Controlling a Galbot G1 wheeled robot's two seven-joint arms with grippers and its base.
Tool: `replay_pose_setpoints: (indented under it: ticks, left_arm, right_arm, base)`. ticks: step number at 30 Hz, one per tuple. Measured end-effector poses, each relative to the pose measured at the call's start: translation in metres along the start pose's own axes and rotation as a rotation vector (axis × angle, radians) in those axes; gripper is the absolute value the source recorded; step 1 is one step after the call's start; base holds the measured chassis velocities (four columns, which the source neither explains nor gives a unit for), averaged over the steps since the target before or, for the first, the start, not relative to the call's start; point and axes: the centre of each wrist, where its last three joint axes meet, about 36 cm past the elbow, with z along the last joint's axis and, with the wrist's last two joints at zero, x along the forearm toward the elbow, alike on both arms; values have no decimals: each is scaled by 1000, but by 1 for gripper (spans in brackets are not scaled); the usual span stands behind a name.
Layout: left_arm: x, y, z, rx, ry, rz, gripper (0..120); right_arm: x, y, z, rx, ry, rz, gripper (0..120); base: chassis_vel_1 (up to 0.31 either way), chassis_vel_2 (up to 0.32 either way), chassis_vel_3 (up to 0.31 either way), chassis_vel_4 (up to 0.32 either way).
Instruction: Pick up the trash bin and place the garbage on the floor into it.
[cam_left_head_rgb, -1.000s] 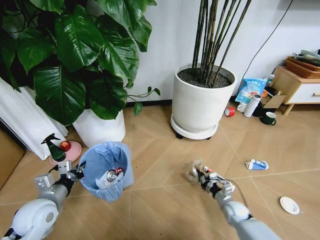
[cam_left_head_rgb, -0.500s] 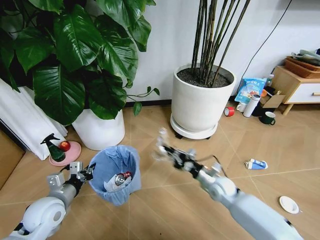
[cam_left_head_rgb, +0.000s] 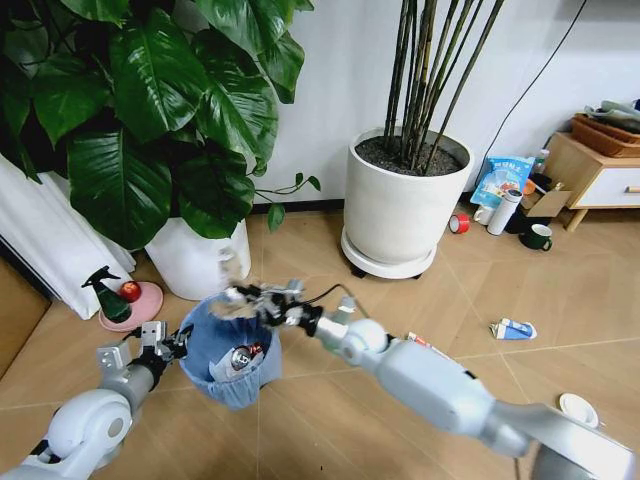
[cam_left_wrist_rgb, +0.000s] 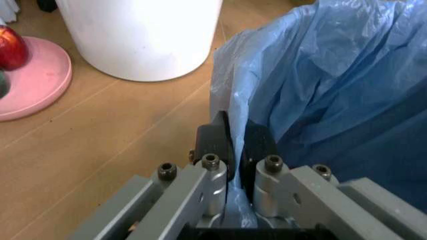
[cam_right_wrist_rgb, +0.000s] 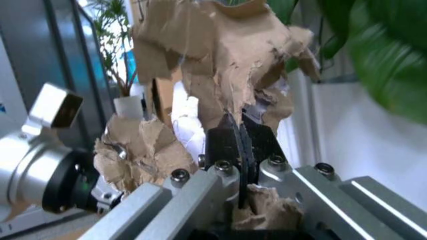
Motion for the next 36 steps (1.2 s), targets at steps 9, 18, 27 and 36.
replay_pose_setpoints:
  ticks: [9,18,27,36]
  left_arm:
    - [-2,-3,-4,11,-8,14,0]
    - [1,2,-10,15,-22,3,0]
    - [1,4,-13,15,-28,-5,0]
    - [1,7,-20,28,-41,-21,0]
  right_arm:
    - [-6,-4,33,-7,113,-6,10]
    - [2,-17,8,37,135,33,41]
    - [31,-4,-6,3,143,48,72]
    - [86,0,-16,7,196,88,100]
  base:
    - [0,0,0,0]
    - [0,0,0,0]
    - [0,0,0,0]
    - [0,0,0,0]
